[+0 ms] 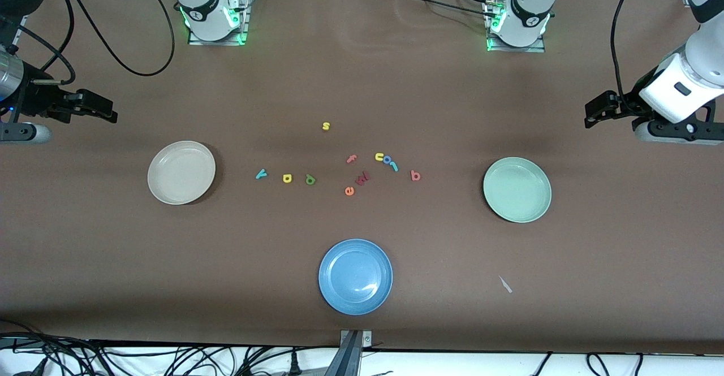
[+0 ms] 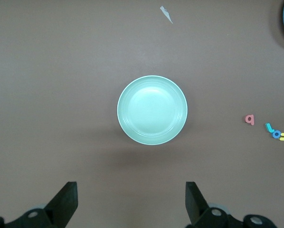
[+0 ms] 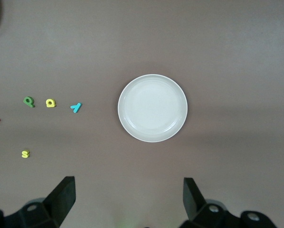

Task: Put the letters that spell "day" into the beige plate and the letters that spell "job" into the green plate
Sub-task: 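Reach the left gripper to pink q while the right gripper reaches cyan y, then grasp pink q with the left gripper while the right gripper grasps cyan y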

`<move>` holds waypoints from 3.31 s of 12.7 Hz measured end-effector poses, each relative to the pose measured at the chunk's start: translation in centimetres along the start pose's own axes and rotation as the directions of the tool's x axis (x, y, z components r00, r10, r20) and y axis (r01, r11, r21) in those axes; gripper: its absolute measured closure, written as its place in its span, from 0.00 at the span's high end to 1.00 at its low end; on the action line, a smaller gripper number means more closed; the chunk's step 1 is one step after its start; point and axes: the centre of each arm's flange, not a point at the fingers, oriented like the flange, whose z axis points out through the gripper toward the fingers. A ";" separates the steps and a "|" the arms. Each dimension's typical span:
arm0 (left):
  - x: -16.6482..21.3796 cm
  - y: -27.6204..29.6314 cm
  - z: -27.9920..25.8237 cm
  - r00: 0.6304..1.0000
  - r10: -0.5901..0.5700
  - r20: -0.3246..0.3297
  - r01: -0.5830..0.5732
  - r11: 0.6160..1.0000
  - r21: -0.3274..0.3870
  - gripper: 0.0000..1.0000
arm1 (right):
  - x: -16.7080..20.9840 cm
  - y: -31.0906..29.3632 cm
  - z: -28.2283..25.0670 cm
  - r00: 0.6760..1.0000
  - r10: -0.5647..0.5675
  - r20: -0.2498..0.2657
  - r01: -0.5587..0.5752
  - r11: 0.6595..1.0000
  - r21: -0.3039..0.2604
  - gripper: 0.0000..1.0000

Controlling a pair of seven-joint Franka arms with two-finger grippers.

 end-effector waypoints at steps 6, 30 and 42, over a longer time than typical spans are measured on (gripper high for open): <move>2.3 2.0 6.1 0.994 0.033 0.108 -0.033 0.999 0.002 1.00 | 0.2 0.0 0.3 1.000 0.000 0.006 0.000 1.000 0.000 1.00; 4.8 27.6 30.6 0.960 -0.223 0.167 0.232 0.972 -0.037 0.75 | 5.7 -12.1 12.8 0.948 0.316 0.035 -0.317 0.948 0.034 1.00; 3.1 31.0 38.4 0.967 -0.216 0.139 0.225 0.972 -0.059 0.59 | 2.3 -20.3 28.8 0.776 0.631 -0.013 -0.626 0.773 0.102 1.00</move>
